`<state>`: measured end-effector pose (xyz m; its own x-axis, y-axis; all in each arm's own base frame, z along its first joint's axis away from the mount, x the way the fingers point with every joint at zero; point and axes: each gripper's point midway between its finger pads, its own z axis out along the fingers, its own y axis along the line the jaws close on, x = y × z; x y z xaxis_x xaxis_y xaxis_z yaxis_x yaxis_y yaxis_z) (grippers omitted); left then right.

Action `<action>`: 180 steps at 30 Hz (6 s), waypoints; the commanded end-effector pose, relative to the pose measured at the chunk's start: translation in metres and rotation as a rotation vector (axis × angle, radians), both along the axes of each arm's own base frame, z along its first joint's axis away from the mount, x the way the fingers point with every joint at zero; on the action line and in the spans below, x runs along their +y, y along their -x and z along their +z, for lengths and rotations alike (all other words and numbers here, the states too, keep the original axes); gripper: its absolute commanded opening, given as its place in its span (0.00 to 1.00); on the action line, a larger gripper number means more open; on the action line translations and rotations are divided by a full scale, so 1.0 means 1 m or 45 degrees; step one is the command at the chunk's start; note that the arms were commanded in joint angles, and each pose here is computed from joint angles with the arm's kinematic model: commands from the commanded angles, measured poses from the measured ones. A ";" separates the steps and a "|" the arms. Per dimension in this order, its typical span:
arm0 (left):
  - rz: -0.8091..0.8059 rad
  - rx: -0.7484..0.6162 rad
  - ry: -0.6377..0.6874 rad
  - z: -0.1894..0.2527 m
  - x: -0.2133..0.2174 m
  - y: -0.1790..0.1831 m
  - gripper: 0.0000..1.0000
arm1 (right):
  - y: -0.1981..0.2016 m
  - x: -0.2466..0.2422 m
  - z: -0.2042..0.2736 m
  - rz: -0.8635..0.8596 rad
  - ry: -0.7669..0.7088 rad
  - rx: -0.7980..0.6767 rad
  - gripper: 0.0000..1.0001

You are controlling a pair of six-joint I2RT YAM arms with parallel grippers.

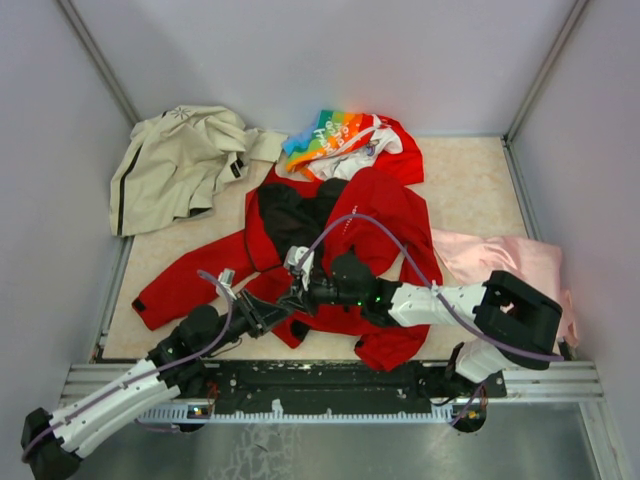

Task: Zip up the jacket
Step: Zip the zipper on the jacket.

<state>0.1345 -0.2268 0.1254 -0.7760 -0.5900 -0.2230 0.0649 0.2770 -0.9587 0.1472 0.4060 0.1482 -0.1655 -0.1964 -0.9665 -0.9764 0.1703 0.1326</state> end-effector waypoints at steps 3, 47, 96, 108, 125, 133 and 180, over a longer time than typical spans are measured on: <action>-0.013 -0.073 -0.097 -0.024 0.002 -0.001 0.10 | 0.004 0.002 0.012 -0.022 -0.035 -0.005 0.00; -0.295 -1.253 -0.906 0.008 -0.039 -0.068 0.06 | -0.085 -0.079 0.012 -0.691 -0.358 0.094 0.00; 0.033 -0.282 -0.224 -0.013 -0.014 -0.041 0.34 | -0.029 -0.061 0.004 -0.423 -0.364 -0.075 0.00; -0.039 -0.287 -0.257 -0.020 -0.016 -0.032 0.00 | -0.040 -0.064 -0.002 -0.511 -0.324 -0.058 0.00; -0.217 -0.187 -0.355 -0.048 -0.010 0.000 0.00 | -0.066 -0.075 -0.010 -0.617 -0.135 -0.035 0.00; -0.210 -0.273 -0.329 -0.037 -0.013 -0.004 0.00 | -0.027 -0.061 0.005 -0.286 -0.141 0.047 0.20; -0.211 -0.287 -0.168 -0.035 -0.014 0.004 0.00 | -0.008 -0.063 0.021 -0.055 -0.463 0.502 0.24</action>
<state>0.1445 -0.2545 0.1325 -0.7521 -0.4435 -0.4875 0.3707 0.3270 -0.8693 0.1568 0.3434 0.1504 -0.5666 0.0993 -0.8180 -0.8065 0.1370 0.5752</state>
